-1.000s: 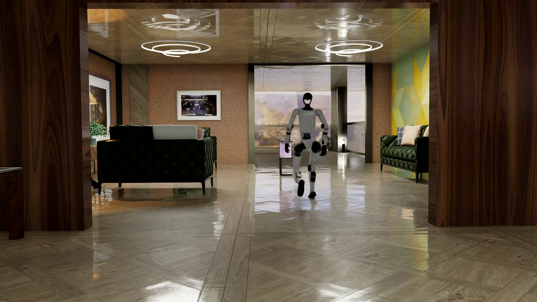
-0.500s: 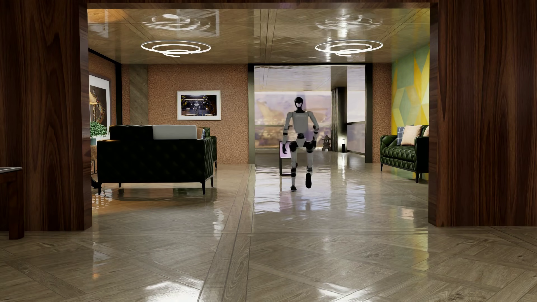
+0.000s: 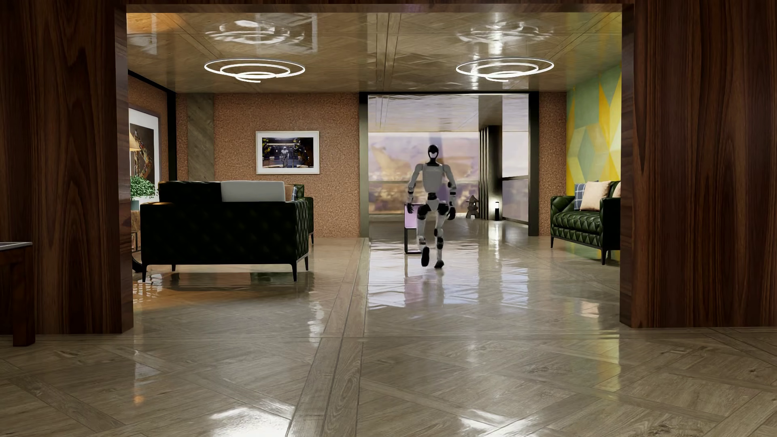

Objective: Head to the light pink shelves

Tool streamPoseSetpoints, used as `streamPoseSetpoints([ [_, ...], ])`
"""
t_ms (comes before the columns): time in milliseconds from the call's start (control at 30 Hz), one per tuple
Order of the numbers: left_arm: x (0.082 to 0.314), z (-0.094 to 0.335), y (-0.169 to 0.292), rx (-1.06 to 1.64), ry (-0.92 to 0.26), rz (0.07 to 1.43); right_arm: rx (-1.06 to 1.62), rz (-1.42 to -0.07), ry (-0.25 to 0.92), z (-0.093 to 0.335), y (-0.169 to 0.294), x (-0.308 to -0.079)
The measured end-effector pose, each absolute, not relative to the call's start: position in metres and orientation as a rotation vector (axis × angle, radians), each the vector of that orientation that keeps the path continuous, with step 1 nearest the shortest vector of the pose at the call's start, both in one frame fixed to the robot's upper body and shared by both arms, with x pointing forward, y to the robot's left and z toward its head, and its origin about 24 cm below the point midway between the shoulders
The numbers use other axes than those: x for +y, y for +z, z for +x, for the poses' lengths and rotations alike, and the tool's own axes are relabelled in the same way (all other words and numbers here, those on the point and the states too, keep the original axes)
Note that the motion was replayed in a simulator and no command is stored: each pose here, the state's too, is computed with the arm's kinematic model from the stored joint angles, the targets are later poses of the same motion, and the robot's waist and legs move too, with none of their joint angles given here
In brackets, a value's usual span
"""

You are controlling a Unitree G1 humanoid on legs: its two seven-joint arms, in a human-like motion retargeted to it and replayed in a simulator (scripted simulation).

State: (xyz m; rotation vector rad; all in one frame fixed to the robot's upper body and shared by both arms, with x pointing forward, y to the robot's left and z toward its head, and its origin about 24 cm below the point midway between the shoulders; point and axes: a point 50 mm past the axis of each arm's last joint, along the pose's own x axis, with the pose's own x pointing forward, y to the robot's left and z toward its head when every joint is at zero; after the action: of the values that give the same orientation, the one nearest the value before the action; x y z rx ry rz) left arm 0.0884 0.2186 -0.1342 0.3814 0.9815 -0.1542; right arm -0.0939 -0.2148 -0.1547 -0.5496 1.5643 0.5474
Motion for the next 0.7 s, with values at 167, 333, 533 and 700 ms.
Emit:
streamPoseSetpoints([
  [167, 0.224, -0.038, -0.159, 1.419, -0.281, 0.445, 1.028, -0.530, 0.420, 0.077, -0.144, -0.199],
  [333, 0.229, -0.101, -0.149, 1.595, -0.283, 0.427, 0.577, -0.499, 0.244, 0.200, -0.073, -0.205],
  [533, 0.235, -0.066, -0.153, 1.493, -0.158, 0.384, 1.029, -0.472, 0.318, 0.093, -0.147, -0.200],
  [700, 0.215, 0.073, -0.132, 0.987, -0.129, 0.338, 1.457, -0.506, 0.367, -0.034, -0.166, -0.219],
])
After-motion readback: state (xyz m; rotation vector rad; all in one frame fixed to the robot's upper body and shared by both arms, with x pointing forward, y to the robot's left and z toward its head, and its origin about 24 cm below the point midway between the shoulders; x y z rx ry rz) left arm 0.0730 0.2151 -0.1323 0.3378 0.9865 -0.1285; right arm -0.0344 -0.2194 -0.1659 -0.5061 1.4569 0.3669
